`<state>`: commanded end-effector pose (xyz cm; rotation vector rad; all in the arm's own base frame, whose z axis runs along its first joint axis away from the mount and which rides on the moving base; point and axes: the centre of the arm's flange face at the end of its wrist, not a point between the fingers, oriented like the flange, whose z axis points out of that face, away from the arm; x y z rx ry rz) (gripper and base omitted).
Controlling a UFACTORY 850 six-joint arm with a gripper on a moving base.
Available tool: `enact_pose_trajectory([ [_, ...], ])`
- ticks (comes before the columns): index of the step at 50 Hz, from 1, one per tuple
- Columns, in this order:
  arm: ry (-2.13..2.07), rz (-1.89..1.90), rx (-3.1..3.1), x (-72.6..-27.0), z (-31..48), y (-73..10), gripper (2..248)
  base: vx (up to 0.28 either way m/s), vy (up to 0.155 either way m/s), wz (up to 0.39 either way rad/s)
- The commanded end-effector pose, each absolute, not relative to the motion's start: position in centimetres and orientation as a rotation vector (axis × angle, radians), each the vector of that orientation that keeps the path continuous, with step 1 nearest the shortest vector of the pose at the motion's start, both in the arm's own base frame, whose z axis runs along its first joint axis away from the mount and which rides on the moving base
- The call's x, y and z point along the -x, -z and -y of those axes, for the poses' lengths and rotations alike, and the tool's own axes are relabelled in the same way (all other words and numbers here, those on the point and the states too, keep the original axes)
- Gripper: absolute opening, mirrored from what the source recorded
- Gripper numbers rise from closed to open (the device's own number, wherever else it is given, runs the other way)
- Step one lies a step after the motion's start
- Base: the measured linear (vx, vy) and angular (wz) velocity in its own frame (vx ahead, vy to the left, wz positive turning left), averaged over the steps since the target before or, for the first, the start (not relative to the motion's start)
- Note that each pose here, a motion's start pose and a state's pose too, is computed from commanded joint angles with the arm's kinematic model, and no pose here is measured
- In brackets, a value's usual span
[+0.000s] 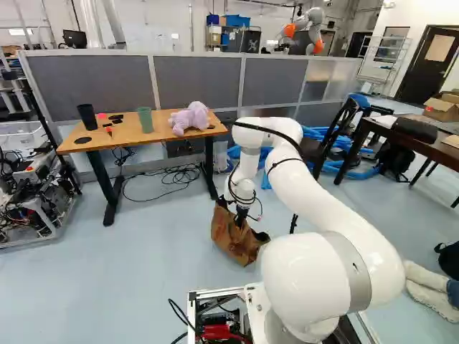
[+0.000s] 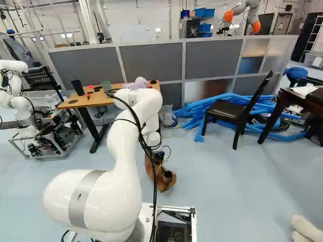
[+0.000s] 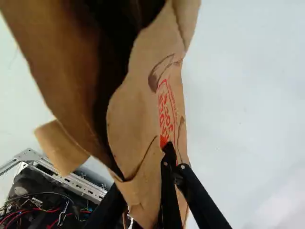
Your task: Pick up the bag on the ground and place it on the table
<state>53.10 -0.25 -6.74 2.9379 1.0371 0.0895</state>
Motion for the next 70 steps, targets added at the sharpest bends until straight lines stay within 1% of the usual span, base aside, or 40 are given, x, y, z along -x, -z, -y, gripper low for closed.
enact_pose_trajectory([
  [70, -0.164, -1.03, -2.919, -52.1, 0.2, -3.9, 21, 0.0, 0.0, 0.0],
])
